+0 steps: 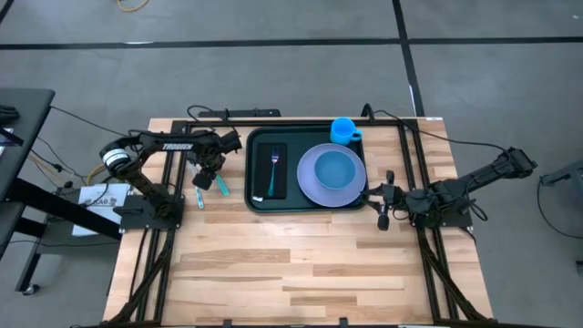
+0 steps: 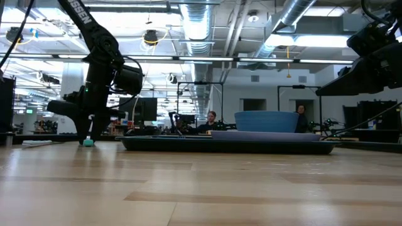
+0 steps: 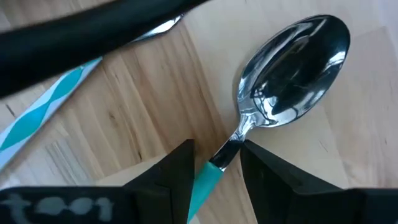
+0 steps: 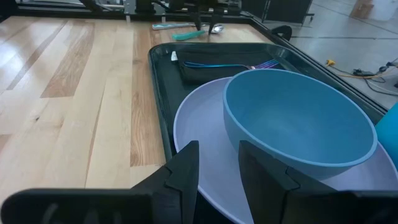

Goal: Set up tray
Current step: Put the green spoon on the black napkin

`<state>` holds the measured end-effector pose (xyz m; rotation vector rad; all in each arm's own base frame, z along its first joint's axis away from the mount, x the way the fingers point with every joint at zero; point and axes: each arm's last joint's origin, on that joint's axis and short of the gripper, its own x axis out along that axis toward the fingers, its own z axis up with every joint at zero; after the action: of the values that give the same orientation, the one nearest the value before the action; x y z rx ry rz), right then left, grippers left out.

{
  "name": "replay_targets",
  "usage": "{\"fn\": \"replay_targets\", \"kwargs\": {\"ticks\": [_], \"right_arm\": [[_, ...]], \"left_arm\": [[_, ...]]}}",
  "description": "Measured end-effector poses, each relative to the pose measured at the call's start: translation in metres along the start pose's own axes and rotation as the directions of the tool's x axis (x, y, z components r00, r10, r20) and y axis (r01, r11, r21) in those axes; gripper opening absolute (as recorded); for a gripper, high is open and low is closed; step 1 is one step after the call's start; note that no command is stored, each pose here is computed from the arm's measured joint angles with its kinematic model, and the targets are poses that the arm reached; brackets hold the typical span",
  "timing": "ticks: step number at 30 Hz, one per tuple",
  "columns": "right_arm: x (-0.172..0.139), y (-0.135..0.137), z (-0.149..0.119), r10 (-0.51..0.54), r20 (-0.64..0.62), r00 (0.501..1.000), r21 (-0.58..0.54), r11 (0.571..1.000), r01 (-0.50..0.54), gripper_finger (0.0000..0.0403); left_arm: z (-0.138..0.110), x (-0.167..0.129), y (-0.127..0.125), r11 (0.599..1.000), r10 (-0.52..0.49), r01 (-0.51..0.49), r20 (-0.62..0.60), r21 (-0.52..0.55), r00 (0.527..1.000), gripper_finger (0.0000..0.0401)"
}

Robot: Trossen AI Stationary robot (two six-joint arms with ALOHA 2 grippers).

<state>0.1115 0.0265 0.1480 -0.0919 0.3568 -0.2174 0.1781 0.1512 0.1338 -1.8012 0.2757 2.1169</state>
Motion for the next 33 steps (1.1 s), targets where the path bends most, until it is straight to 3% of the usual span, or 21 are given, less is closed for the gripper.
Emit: {"fn": "replay_targets", "kwargs": {"ticks": [18,28,33], "right_arm": [[0.0,0.0,0.0,0.0,0.0,1.0,0.0,1.0,0.0,0.0107],[0.0,0.0,0.0,0.0,0.0,1.0,0.0,1.0,0.0,0.0107],[0.0,0.0,0.0,0.0,0.0,1.0,0.0,1.0,0.0,0.0107]], "left_arm": [[0.0025,0.0016,-0.0018,1.0,0.007,-0.007,-0.018,0.005,1.0,0.0116],[0.0025,0.0019,-0.0016,1.0,0.009,-0.009,-0.018,0.005,1.0,0.0019],[0.0022,0.0021,-0.0022,1.0,0.003,-0.003,-0.022,0.014,1.0,0.0021]]}}
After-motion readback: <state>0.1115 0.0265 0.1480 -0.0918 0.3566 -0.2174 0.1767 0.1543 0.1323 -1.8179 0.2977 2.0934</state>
